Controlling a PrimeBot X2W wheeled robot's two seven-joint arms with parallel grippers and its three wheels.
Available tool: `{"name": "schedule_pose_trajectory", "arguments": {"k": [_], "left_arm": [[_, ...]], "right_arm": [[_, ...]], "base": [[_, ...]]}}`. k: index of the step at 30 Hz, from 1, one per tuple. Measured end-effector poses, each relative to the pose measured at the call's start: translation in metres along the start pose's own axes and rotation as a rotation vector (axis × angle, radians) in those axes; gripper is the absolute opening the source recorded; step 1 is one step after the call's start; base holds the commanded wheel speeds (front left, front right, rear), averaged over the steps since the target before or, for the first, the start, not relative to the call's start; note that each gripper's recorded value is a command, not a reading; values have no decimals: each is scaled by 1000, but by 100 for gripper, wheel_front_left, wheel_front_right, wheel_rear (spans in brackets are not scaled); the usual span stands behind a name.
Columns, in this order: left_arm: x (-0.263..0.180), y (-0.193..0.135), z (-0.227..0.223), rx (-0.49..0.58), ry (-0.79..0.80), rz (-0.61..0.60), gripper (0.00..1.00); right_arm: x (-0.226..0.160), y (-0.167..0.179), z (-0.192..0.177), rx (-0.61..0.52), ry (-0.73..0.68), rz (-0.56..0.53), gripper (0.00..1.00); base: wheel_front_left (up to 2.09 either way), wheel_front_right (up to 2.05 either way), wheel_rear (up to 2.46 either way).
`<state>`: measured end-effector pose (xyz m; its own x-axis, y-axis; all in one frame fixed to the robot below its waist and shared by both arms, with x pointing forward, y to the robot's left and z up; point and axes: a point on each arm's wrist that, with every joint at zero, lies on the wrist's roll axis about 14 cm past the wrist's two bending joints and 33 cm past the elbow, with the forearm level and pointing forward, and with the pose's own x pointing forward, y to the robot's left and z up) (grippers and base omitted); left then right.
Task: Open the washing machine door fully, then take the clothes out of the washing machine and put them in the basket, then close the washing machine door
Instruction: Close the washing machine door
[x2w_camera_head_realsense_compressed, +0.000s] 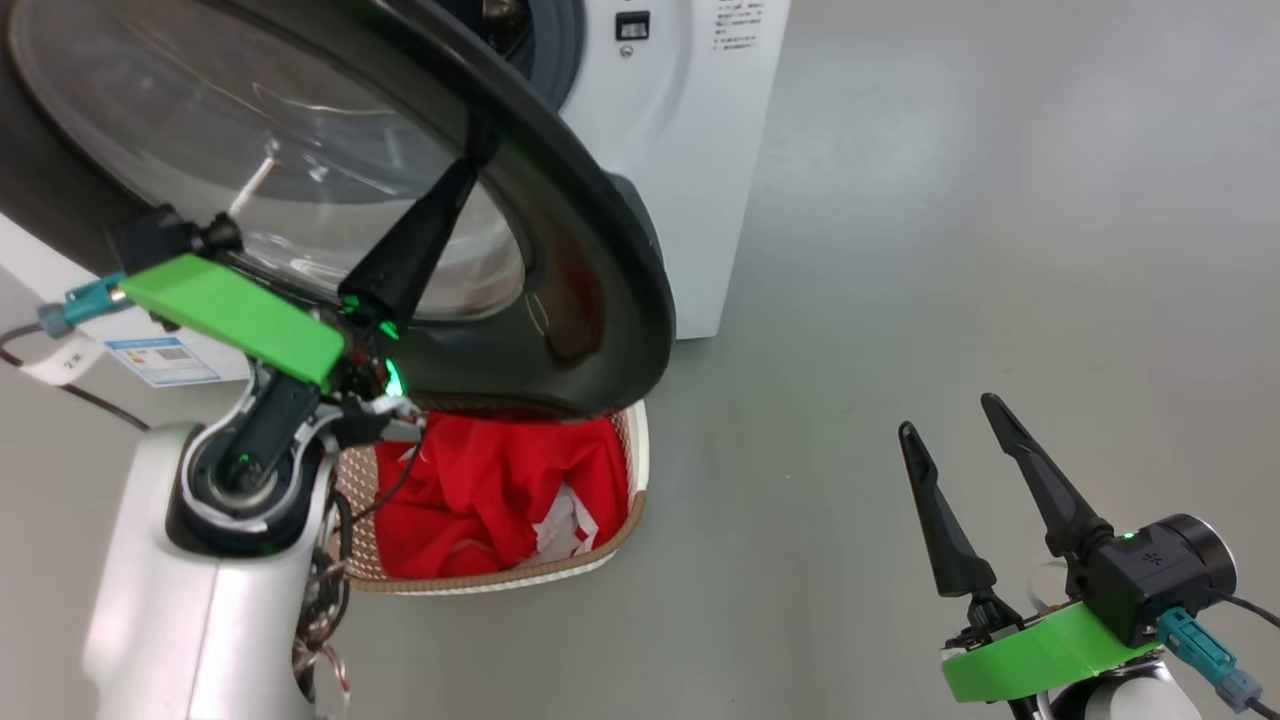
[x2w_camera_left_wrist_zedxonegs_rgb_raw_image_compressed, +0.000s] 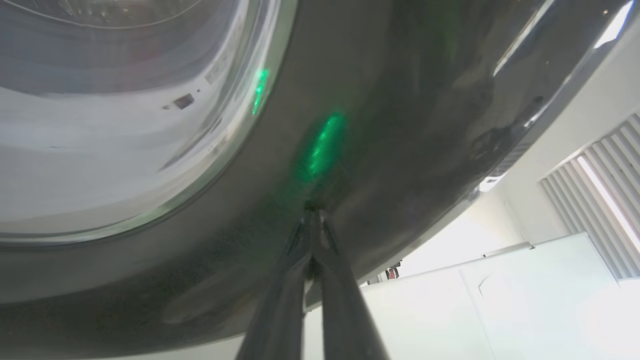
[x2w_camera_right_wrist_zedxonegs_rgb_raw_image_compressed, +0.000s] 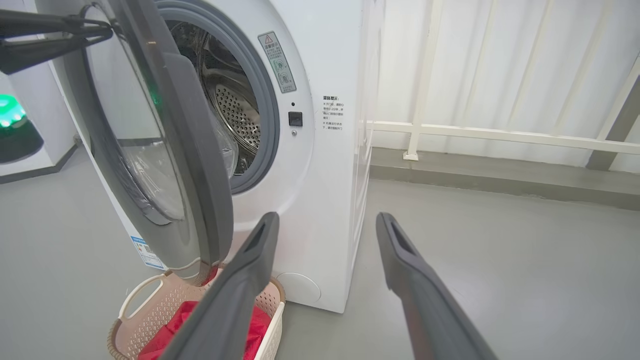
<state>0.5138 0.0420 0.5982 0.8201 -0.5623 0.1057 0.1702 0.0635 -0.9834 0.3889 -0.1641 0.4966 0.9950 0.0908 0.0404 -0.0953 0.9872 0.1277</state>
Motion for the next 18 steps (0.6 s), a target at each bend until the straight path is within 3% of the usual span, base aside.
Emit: {"name": "schedule_pose_trajectory", "arguments": {"k": [18], "left_arm": [[52, 13, -3, -39, 38, -5, 0]], "right_arm": [[-2, -17, -8, -16, 26, -51, 100]], "base": [[0, 0, 0]]}}
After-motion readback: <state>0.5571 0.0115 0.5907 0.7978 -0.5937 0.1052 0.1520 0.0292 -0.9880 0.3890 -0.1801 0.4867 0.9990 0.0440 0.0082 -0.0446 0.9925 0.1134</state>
